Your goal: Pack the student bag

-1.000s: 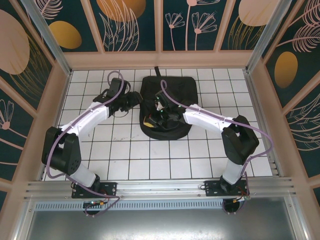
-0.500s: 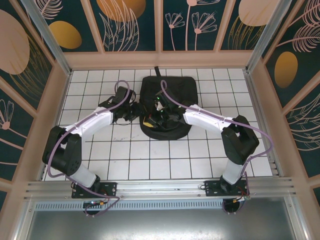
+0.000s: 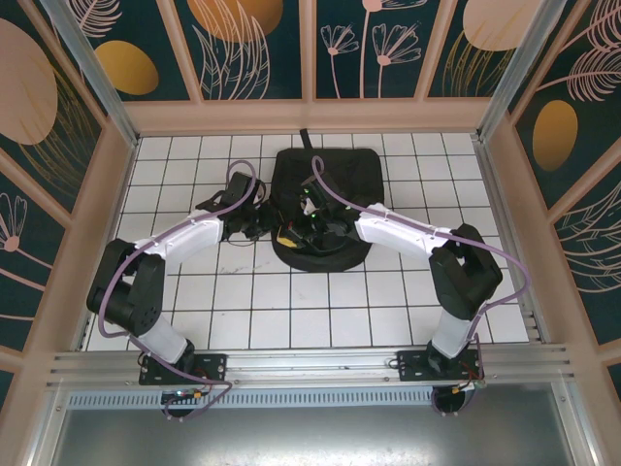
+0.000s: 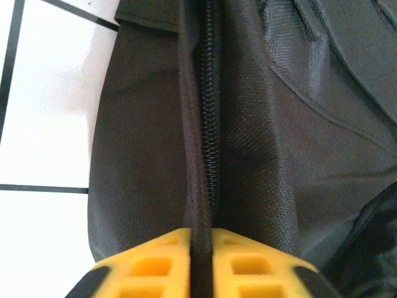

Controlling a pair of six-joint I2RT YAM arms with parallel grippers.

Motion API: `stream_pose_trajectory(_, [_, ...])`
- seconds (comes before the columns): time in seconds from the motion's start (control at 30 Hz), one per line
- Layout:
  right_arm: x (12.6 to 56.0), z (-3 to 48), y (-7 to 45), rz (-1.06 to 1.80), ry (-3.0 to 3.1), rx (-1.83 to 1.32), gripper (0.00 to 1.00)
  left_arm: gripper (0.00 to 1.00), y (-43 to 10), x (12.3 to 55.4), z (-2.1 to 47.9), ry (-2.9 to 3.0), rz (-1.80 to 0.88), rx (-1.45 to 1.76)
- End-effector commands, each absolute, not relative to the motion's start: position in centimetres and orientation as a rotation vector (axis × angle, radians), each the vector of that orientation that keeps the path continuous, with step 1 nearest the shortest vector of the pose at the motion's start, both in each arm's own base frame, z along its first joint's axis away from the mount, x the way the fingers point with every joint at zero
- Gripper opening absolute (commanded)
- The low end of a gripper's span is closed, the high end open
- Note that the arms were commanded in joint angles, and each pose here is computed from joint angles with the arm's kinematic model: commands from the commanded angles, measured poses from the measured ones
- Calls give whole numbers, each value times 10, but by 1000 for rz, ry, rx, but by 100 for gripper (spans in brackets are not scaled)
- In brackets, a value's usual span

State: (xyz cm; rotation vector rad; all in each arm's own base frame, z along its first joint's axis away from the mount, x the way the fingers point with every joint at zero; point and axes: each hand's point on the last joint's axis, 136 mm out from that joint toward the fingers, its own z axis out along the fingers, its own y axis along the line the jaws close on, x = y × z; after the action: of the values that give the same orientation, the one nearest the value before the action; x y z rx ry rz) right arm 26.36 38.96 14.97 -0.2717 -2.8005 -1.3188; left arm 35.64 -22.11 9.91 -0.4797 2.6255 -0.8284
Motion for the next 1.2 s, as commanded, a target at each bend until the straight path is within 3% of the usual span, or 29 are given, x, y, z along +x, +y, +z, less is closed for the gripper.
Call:
stream_pose_trajectory(0.0, [255, 152, 398, -1344, -2762, -245, 0, 1, -219, 364, 94, 2622, -779, -478])
stream_pose_trajectory(0.83, [217, 159, 352, -1248, -2795, -310, 0, 0, -182, 374, 95, 2577, -592, -531])
stream_pose_trajectory(1.17, [224, 159, 310, -1183, -2857, -279, 0, 0, -177, 376, 102, 2561, -579, -505])
